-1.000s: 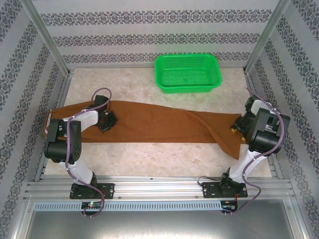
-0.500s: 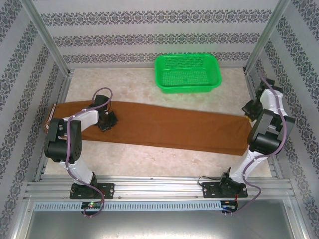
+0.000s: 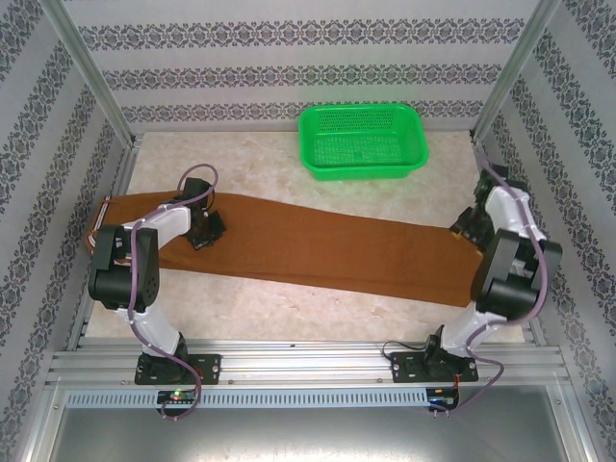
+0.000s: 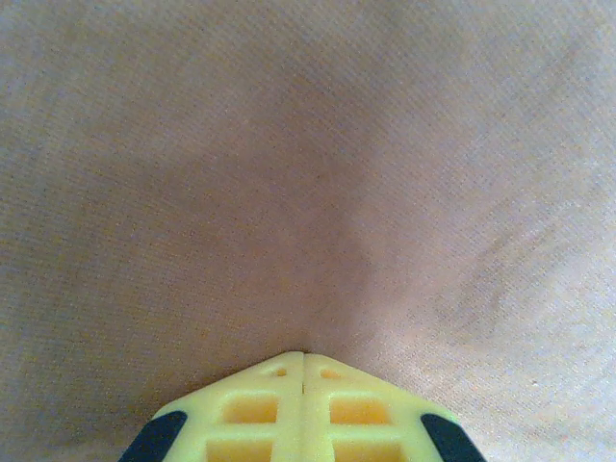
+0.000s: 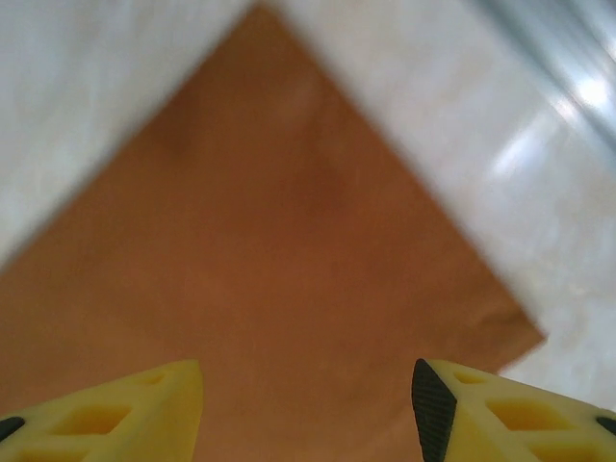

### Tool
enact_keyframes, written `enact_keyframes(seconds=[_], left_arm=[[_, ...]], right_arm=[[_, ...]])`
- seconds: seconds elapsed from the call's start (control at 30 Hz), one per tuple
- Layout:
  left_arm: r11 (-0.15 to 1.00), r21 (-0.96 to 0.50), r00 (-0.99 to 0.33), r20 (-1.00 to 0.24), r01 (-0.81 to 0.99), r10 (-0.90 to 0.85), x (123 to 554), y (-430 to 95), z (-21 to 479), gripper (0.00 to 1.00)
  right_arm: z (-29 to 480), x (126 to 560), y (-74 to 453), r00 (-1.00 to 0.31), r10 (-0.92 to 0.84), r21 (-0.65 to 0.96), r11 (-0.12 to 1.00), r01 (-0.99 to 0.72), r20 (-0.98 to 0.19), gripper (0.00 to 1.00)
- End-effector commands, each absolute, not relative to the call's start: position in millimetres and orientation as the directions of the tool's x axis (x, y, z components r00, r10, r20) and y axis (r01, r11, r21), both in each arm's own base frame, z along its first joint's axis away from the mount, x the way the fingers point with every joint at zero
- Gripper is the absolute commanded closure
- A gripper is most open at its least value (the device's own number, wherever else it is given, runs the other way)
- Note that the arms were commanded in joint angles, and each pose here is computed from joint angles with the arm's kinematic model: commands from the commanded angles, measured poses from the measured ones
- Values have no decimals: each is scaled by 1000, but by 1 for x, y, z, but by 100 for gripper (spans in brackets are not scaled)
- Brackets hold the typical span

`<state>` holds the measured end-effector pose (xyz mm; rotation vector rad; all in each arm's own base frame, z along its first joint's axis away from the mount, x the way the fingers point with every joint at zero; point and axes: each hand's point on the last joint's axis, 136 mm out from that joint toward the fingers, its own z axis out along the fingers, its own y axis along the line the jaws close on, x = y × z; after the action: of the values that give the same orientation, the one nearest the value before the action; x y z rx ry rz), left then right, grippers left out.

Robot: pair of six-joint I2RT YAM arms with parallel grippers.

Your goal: Roll up the long pants

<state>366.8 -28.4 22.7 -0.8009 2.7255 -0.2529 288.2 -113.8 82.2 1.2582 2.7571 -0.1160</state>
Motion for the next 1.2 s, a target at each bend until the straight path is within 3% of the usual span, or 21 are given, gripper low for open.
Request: enact_keyframes(seconds=[0.0,0.07,0.1,0.13,0.27,0.47,0.5,0.57,0.7,0.83,1.07,1.17], left_arm=[[831,-191,-805,-211,-523,-555,363,-19,16,100],[829,-188,-803,-208,-527,-558,362,-19,13,100],[828,-190,-803,-206,-527,-559,363,-20,13,100],[828,-194,-803,-206,-526,-559,364,-20,13,100],[824,-205,-797,-214,-528,-564,366,-21,15,100],[825,-214,-778,-273,-524,-565,364,-16,40,100],[825,-213,-771,-292,-524,-565,362,-14,47,95],[824,-212,-758,-322,-526,-567,358,-10,60,72],[823,-241,-732,-377,-514,-568,349,-7,84,37],[823,-232,-728,-385,-519,-567,342,-4,93,29],[790,-257,-700,-368,-556,-612,328,-3,91,24],[773,-262,-679,-371,-578,-634,323,0,94,23]], right_arm=[[72,270,-66,-707,703,-3,709,706,-76,40],[63,266,-39,-745,666,3,746,666,-39,55],[57,265,-27,-760,649,16,761,649,-21,74],[50,265,-17,-769,639,18,769,639,3,100],[24,276,11,-781,617,54,780,623,93,100],[1,296,23,-808,570,-12,818,575,146,100],[-2,300,22,-809,568,-23,820,572,152,100],[-3,305,17,-811,563,-55,825,562,157,100],[1,321,3,-814,562,-110,827,551,144,100],[4,326,-21,-798,588,-160,807,568,133,100],[8,319,-83,-720,685,-196,725,660,110,100],[17,327,-95,-692,717,-127,696,707,79,100]])
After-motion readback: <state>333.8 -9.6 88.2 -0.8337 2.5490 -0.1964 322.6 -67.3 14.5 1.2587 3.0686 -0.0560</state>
